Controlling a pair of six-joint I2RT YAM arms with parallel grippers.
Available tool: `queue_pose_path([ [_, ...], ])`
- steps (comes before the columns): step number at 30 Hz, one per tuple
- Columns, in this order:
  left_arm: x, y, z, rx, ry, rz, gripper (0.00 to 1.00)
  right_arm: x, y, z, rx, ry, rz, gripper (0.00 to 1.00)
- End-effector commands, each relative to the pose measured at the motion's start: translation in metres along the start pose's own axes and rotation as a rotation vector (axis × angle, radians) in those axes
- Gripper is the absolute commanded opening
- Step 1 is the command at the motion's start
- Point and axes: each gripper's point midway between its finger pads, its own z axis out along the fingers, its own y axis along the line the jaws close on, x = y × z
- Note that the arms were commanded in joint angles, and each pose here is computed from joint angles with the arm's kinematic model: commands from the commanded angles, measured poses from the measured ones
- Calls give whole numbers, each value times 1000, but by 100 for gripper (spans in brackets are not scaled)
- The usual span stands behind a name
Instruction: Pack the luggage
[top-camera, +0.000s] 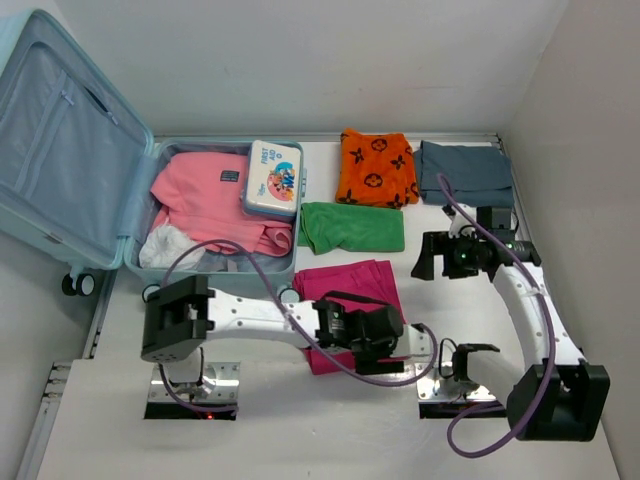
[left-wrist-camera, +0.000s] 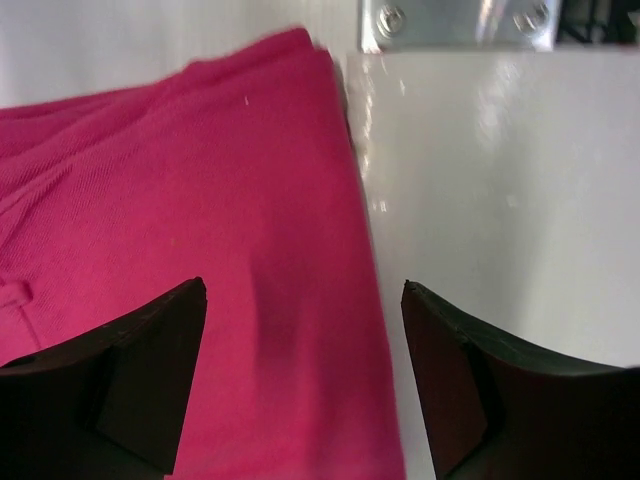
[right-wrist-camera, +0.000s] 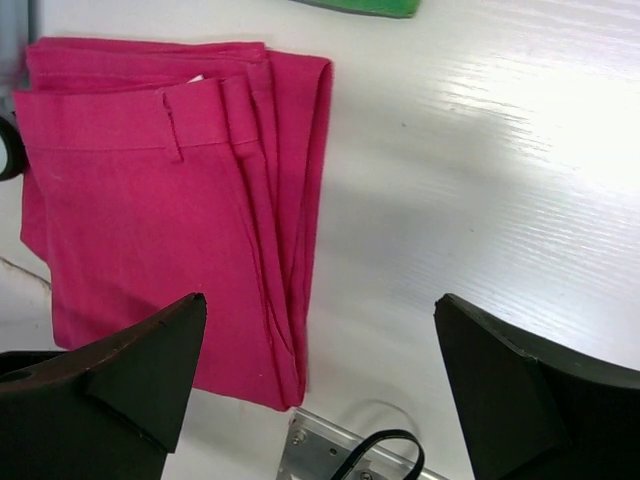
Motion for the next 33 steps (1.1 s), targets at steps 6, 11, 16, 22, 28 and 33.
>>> queue_pose_path([
  [6, 2, -2, 41, -136, -8, -150, 82, -13, -11, -15, 9, -66, 6, 94],
  [11, 35, 9, 63, -159, 84, -176, 90, -18, -19, -23, 16, -87, 33, 94],
  [16, 62, 8, 78, -106, 162, -178, 93, -22, -25, -29, 26, -110, 13, 96],
  [22, 72, 29, 81, 9, 200, -282, 30, -26, -29, -33, 22, -129, 33, 95],
  [28, 12, 83, 31, 83, -1, -365, 0, -28, -29, -37, 28, -140, 23, 93],
  [33, -61, 151, -60, 165, -287, -504, 0, -31, -28, -41, 31, -146, 24, 93],
])
